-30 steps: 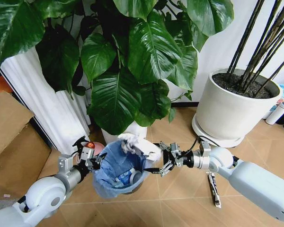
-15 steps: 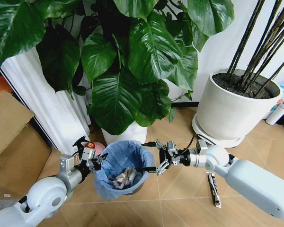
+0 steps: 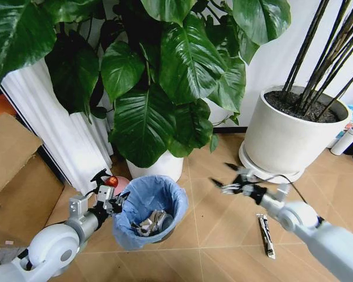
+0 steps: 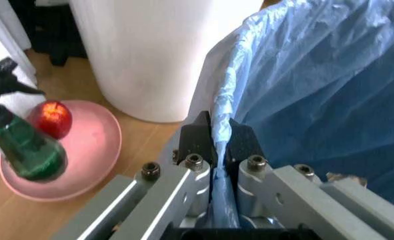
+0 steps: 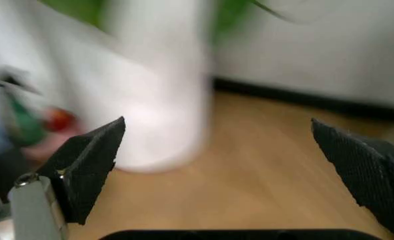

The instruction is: Pick up the trash bin and place the garbage on the floor into it.

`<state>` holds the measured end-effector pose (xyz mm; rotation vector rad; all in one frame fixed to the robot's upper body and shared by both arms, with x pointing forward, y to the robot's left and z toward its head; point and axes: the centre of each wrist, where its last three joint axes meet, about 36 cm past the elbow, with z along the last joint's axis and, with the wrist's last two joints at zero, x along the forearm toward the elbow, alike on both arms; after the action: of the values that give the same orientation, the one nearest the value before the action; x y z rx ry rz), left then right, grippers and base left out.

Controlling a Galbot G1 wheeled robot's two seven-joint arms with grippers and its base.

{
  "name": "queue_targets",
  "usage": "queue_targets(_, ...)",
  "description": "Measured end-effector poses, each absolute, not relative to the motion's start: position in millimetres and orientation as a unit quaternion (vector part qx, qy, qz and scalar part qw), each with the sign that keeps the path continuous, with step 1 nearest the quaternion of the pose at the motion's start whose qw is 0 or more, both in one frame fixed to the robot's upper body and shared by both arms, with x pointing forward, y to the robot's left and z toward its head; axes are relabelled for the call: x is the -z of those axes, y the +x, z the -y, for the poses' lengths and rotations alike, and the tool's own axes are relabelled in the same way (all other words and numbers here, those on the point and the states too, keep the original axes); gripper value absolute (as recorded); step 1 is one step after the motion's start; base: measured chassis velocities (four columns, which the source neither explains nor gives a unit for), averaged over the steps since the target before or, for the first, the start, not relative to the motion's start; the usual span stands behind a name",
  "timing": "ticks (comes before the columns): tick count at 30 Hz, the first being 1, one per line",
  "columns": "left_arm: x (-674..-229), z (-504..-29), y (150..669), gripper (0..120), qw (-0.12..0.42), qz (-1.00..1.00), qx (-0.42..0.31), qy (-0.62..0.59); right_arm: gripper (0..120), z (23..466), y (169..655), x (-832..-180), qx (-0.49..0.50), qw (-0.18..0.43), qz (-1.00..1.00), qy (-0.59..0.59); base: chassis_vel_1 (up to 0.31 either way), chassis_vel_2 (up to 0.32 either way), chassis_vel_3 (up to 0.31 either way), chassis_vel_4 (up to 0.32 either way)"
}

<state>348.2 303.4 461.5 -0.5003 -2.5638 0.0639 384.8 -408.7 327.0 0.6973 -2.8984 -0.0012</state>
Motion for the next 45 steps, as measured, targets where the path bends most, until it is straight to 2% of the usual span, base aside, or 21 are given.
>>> queue_targets(5, -462, -305, 350, 0, 0.260, 0.948, -0.022, -0.182, 100, 446, 330, -277, 0.002, 0.138, 0.982, 0.125, 0.000, 0.000, 0.000, 0.000)
queue_targets(9, -463, -306, 352, 0, 0.259, 0.949, -0.020, -0.181, 100, 455, 303, -246, 0.016, 0.171, 0.982, 0.081, 0.000, 0.000, 0.000, 0.000)
queue_targets(19, -467, -309, 355, 0, 0.257, 0.949, -0.019, -0.181, 100, 438, 269, -193, 0.047, 0.253, 0.966, -0.011, 0.000, 0.000, 0.000, 0.000)
queue_targets(27, -469, -311, 356, 0, 0.255, 0.950, -0.018, -0.182, 99, 429, 253, -171, 0.067, 0.285, 0.955, -0.038, 0.000, 0.000, 0.000, 0.000)
queue_targets(30, -469, -311, 356, 0, 0.255, 0.950, -0.018, -0.182, 94, 429, 250, -168, 0.068, 0.292, 0.953, -0.039, 0.000, 0.000, 0.000, 0.000)
queue_targets(34, -469, -310, 356, 0, 0.255, 0.950, -0.019, -0.182, 77, 430, 241, -165, 0.077, 0.306, 0.948, -0.040, 0.000, 0.000, 0.000, 0.000)
queue_targets(36, -469, -310, 356, 0, 0.255, 0.950, -0.019, -0.182, 73, 431, 239, -165, 0.079, 0.309, 0.947, -0.040, 0.000, 0.000, 0.000, 0.000)
queue_targets(40, -469, -310, 357, 0, 0.254, 0.950, -0.020, -0.182, 54, 429, 232, -164, 0.084, 0.316, 0.944, -0.039, 0.000, 0.000, 0.000, 0.000)
queue_targets(41, -469, -310, 357, 0, 0.254, 0.950, -0.020, -0.182, 54, 429, 232, -164, 0.084, 0.316, 0.944, -0.039, 0.000, 0.000, 0.000, 0.000)
queue_targets(44, -469, -310, 357, 0, 0.253, 0.950, -0.020, -0.182, 41, 428, 228, -164, 0.086, 0.318, 0.944, -0.038, 0.000, 0.000, 0.000, 0.000)
queue_targets(45, -469, -310, 357, 0, 0.253, 0.950, -0.020, -0.182, 41, 428, 228, -164, 0.086, 0.318, 0.944, -0.038, 0.000, 0.000, 0.000, 0.000)
